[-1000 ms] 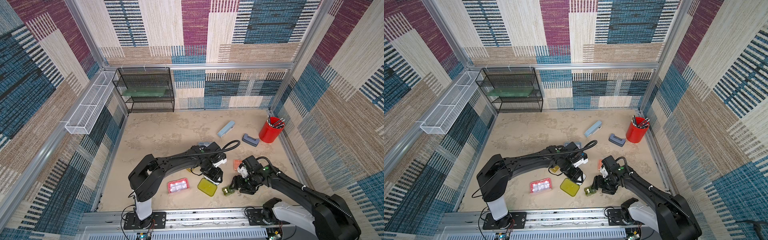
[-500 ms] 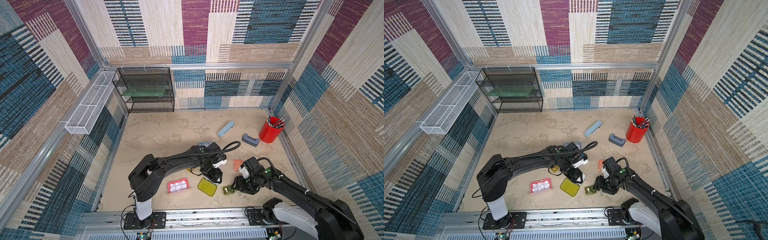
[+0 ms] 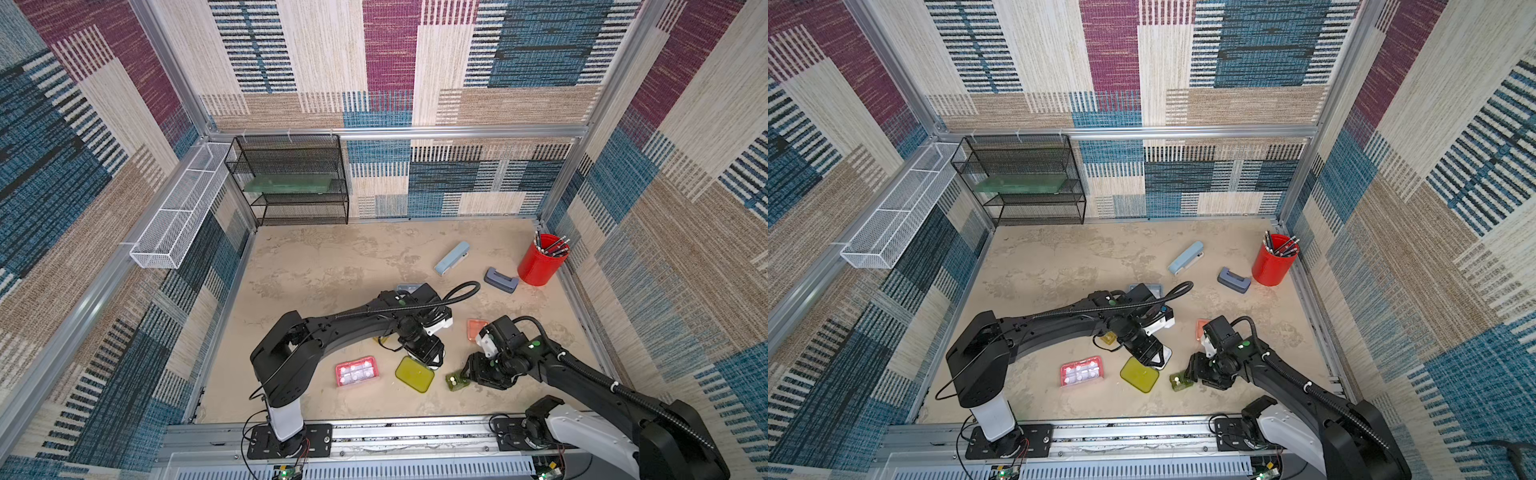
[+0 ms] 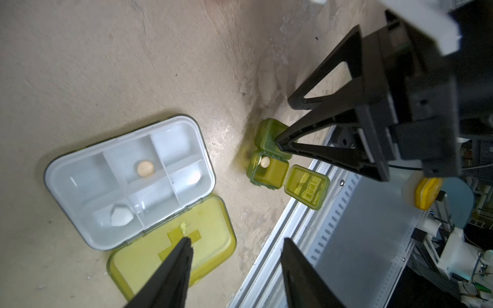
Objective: Close pillboxes
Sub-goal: Close the lid on the pillbox.
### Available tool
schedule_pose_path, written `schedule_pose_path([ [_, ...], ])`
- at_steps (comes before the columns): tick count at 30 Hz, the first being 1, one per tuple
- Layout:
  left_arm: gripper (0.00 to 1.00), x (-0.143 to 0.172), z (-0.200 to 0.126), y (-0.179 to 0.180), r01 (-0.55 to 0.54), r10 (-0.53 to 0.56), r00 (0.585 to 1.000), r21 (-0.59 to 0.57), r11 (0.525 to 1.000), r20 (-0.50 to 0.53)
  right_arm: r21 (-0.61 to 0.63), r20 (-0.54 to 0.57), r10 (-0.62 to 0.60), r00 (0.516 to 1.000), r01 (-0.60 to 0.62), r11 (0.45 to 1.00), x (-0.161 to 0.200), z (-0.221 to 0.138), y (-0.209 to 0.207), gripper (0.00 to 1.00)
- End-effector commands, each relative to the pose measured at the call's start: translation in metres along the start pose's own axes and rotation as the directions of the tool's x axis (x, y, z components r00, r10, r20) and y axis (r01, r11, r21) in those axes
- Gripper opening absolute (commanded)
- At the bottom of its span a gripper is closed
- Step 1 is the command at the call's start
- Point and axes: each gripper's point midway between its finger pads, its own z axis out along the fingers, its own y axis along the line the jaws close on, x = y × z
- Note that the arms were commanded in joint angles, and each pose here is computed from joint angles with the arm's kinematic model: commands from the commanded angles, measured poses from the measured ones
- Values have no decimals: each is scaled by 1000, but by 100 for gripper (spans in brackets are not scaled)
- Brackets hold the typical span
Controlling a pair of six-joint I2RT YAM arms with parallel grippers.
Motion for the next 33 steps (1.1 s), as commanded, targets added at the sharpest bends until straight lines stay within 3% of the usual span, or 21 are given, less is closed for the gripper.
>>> schedule_pose_path([
  [1, 57, 2, -10, -12, -42, 42, 999, 33, 999, 12, 29, 13, 22, 1000, -23, 999, 0, -1, -6, 61],
  [5, 61, 4, -14, -31, -116, 115, 993, 54, 992, 21, 33, 11, 22, 1000, -23, 999, 1, -1, -7, 61],
  [12, 76, 9, -1, -42, -178, 178, 984, 27, 984, -16, 32, 15, 17, 1000, -17, 999, 1, -3, -6, 62],
  [33, 77, 15, 47, -65, -260, 264, 958, 51, 964, -109, 34, 15, 11, 1000, -12, 999, 10, -7, -12, 62],
])
